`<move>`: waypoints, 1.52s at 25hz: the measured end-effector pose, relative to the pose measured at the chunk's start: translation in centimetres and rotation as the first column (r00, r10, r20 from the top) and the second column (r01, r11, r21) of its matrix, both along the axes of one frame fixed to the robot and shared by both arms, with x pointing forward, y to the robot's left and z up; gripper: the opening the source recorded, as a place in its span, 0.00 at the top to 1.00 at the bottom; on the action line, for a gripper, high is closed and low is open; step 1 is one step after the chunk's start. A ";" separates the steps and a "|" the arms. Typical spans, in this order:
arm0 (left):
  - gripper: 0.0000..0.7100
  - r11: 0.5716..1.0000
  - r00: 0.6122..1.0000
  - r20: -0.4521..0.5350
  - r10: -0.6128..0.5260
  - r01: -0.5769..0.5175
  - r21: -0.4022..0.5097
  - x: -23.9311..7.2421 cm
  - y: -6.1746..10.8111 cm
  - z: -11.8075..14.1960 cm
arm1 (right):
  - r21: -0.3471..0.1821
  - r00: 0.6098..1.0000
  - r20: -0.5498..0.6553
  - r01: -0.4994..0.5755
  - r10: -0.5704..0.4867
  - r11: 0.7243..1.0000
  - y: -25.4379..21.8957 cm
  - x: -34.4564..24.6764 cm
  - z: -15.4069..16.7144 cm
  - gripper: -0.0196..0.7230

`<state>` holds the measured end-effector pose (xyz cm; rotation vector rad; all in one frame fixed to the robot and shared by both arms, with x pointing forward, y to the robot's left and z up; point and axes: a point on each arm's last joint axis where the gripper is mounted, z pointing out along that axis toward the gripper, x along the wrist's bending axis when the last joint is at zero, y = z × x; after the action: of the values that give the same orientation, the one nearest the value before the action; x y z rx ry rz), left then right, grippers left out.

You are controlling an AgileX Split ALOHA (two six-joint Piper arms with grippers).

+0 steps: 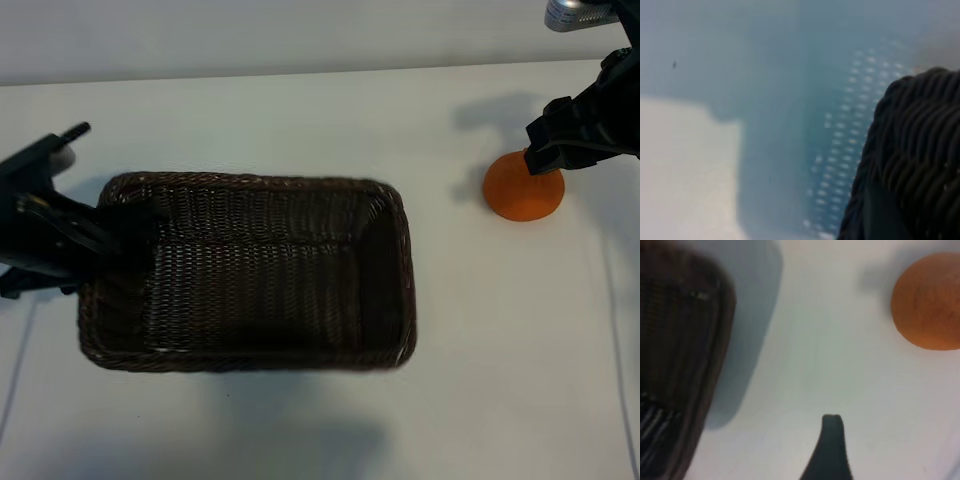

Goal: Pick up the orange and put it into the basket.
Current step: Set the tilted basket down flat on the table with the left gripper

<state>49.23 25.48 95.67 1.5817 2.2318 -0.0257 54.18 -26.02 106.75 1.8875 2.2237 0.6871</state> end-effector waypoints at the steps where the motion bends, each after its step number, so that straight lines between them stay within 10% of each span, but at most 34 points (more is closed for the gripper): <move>1: 0.54 1.000 1.000 0.006 -0.010 0.010 -0.007 -0.2 0.2 0.3 | 0.000 1.000 -0.001 0.000 0.000 1.000 0.0 0.0 0.0 0.17; 17: 0.54 0.987 0.990 0.144 -0.004 0.027 -0.160 0.5 1.0 2.0 | 0.001 1.000 -0.003 -0.001 0.001 1.000 0.0 0.0 0.0 0.17; 28: 0.54 0.982 0.989 0.147 -0.013 0.041 -0.187 6.3 0.7 1.9 | 0.002 1.000 -0.002 0.000 0.000 1.000 0.0 0.0 0.0 0.17; 38: 0.54 0.974 0.993 0.092 -0.075 0.093 -0.207 9.1 -3.6 -1.1 | 0.003 1.000 -0.002 0.000 0.000 1.000 0.0 0.0 0.0 0.17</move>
<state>58.35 21.93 94.56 1.5316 2.0238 -0.2098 54.16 -26.00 106.76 1.8904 2.2257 0.6886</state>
